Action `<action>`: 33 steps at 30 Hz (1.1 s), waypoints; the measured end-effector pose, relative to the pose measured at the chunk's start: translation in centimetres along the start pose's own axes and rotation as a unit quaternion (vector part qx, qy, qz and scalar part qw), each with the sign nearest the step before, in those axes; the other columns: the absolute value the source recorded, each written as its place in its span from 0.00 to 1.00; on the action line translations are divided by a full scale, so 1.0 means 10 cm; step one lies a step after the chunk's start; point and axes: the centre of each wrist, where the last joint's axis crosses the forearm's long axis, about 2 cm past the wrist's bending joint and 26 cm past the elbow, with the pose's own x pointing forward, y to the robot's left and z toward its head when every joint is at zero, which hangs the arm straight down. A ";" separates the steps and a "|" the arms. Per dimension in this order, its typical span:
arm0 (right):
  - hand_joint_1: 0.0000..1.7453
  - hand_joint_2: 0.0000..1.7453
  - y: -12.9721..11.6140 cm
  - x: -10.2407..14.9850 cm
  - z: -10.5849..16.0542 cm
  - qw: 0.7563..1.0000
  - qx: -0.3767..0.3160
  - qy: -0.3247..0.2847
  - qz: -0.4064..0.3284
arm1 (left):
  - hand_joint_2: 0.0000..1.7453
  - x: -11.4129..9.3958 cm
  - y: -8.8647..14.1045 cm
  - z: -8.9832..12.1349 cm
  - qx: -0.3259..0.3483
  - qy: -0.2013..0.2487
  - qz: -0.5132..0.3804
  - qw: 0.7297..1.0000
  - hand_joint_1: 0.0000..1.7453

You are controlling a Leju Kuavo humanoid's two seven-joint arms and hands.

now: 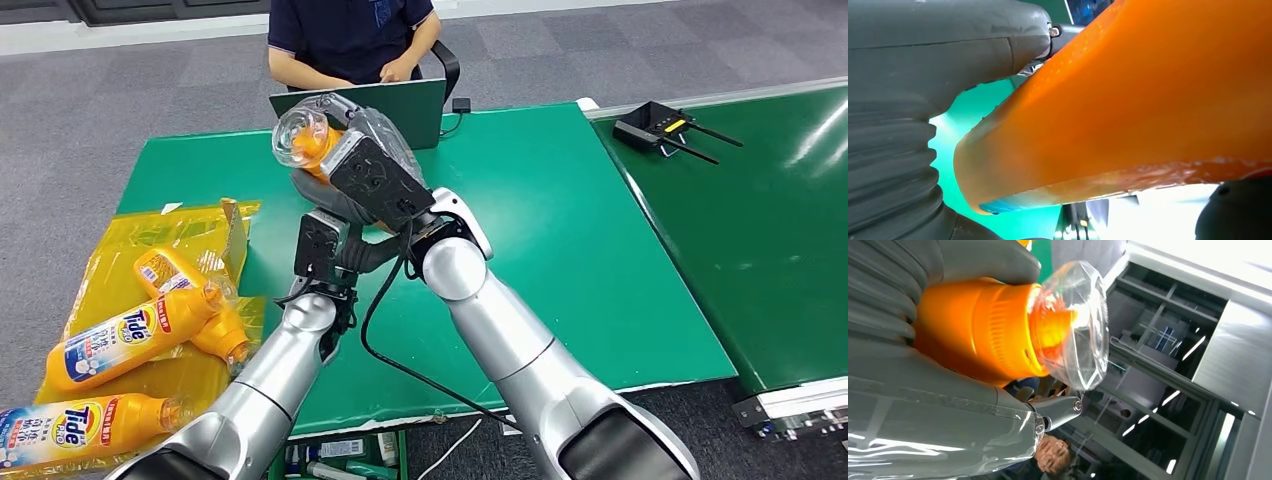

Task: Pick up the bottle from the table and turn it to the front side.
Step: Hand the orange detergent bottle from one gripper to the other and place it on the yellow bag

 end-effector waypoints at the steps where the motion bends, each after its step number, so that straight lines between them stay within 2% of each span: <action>1: 1.00 1.00 0.00 0.00 0.00 1.000 -0.001 0.000 0.000 | 1.00 0.00 -0.01 0.00 -0.001 0.001 0.003 1.000 0.00; 6: 1.00 1.00 -0.01 -0.01 0.01 1.000 -0.003 0.002 0.001 | 1.00 -0.01 -0.03 0.01 -0.005 0.006 0.011 1.000 0.01; 10: 1.00 1.00 -0.01 -0.02 0.03 1.000 -0.004 0.003 0.000 | 1.00 -0.03 -0.04 0.01 -0.017 0.011 0.034 0.999 1.00; 29: 1.00 1.00 -0.01 -0.02 0.08 1.000 -0.007 0.009 0.001 | 1.00 -0.07 -0.01 0.01 -0.017 0.025 0.043 0.999 1.00; 33: 0.02 1.00 -0.01 -0.02 0.08 1.000 -0.006 0.009 0.002 | 1.00 -0.08 -0.01 0.01 -0.015 0.028 0.041 0.999 1.00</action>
